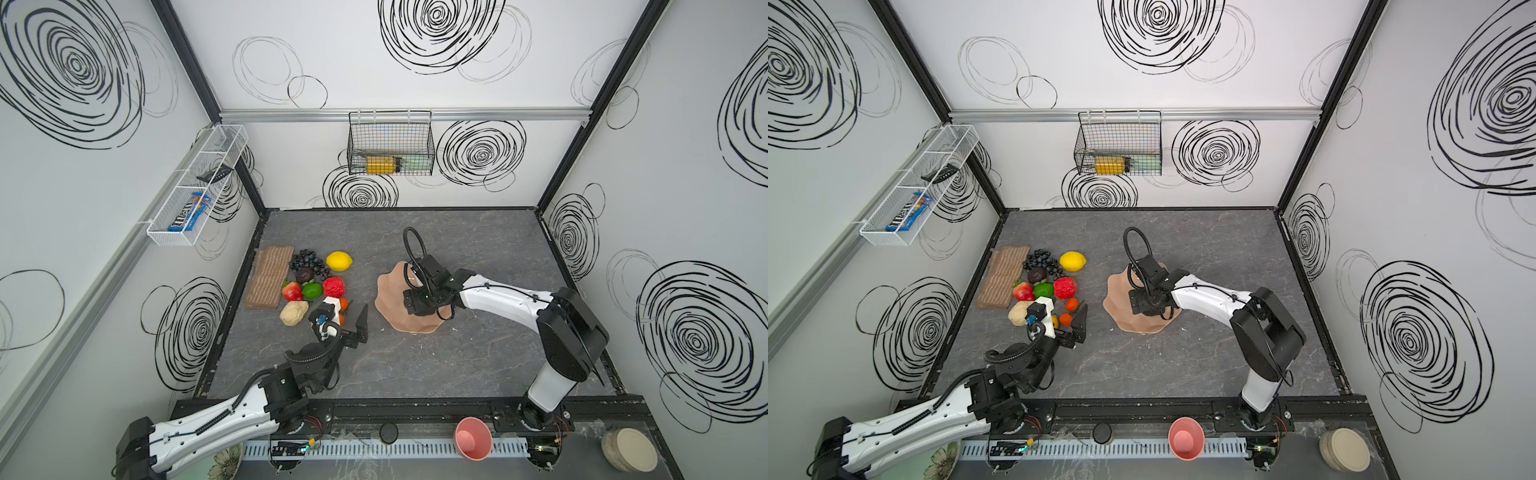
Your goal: Place and organize the fake fruits in the fruit bowl
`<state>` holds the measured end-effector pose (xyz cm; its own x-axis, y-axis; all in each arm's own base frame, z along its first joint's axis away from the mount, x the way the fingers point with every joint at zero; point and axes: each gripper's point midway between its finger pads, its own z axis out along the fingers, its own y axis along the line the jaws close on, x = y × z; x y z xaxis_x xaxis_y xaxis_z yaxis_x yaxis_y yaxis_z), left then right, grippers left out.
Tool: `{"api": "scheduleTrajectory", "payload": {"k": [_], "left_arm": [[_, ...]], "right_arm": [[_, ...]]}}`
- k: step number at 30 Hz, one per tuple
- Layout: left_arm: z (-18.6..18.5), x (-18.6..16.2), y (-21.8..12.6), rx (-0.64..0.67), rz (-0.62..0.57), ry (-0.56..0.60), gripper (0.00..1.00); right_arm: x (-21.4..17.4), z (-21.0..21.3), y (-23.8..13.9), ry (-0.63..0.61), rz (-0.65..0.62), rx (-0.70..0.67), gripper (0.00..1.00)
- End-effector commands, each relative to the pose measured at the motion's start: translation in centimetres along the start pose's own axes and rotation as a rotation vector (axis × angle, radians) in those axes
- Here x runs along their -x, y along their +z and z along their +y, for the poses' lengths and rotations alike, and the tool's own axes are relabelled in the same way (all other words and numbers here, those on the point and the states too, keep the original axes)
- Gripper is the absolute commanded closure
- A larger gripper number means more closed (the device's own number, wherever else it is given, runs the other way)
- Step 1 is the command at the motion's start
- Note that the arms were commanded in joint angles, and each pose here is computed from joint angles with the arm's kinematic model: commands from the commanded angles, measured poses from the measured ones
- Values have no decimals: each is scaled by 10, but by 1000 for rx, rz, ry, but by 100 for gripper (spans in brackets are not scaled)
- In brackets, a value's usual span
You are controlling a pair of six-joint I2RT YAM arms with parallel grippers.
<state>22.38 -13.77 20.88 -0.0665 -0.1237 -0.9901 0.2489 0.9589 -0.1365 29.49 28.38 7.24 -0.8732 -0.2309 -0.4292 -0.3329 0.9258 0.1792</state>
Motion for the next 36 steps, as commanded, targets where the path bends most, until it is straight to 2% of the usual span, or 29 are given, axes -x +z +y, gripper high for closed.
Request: {"api": "scheduleTrajectory", "payload": {"k": [1,10,15,19,24,30,36], "left_arm": [[-1,11,0,3,-29,-39,4],[-2,10,1,0,-24,-32,4],[-13,10,7,-35,13,-21,4],[-20,6,24,10,124,-39,4],[-5,-23,63,137,370,-97,2],[42,-48,91,310,510,-152,4],[80,-67,106,402,585,-205,3]], "right_arm": [[-12,-7,1,-24,41,-53,13],[9,-4,-12,-41,-20,-81,7],[26,-1,-36,-48,-93,-70,6],[35,-6,-70,-42,-191,-63,6],[23,-24,-108,-7,-342,-24,6],[-10,-36,-126,24,-500,96,5],[-30,-39,-130,49,-538,172,5]]}}
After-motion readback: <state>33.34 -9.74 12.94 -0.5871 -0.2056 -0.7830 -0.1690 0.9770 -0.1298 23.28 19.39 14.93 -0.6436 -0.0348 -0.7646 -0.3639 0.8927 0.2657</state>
